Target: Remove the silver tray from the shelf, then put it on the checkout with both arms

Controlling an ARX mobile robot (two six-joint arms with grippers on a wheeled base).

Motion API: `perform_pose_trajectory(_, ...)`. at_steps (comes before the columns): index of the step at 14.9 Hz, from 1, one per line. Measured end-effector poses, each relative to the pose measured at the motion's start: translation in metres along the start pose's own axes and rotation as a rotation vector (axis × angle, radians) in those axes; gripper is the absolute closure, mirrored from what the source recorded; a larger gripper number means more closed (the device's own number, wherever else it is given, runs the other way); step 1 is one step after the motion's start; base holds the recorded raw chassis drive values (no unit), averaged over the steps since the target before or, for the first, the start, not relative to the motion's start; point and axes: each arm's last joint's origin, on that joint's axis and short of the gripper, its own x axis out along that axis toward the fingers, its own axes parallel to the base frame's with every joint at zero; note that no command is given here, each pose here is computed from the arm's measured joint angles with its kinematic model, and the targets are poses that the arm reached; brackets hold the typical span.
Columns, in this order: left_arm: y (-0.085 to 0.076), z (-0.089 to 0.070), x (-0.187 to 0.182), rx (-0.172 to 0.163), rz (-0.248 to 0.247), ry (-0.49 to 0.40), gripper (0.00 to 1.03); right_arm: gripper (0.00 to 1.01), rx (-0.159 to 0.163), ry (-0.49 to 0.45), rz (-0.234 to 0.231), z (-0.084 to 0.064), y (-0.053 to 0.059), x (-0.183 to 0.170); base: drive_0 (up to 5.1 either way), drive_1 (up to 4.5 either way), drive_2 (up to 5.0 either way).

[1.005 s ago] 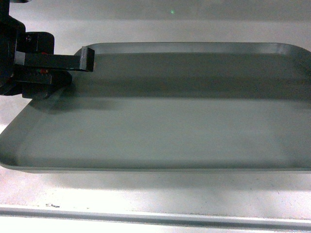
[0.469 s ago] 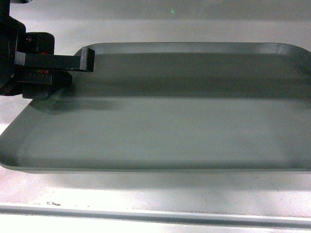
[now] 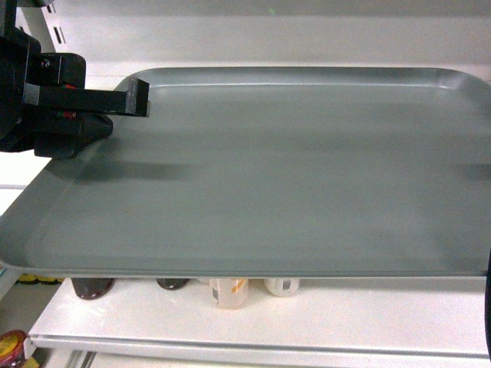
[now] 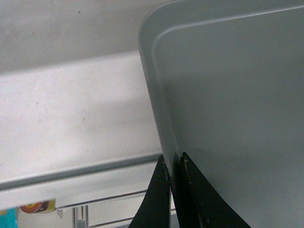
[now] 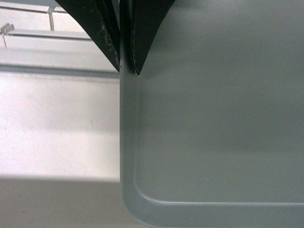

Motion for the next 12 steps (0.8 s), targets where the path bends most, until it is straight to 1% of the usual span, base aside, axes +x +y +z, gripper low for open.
perform_pose_trajectory(12,0.0001,-0.0005,0.0005,0.000,-0.002,0.004,0.99,0.98,0.000,0.001,-0.003,0.0000,-0.0001,-0.0005,0.1,-4.21,4.5)
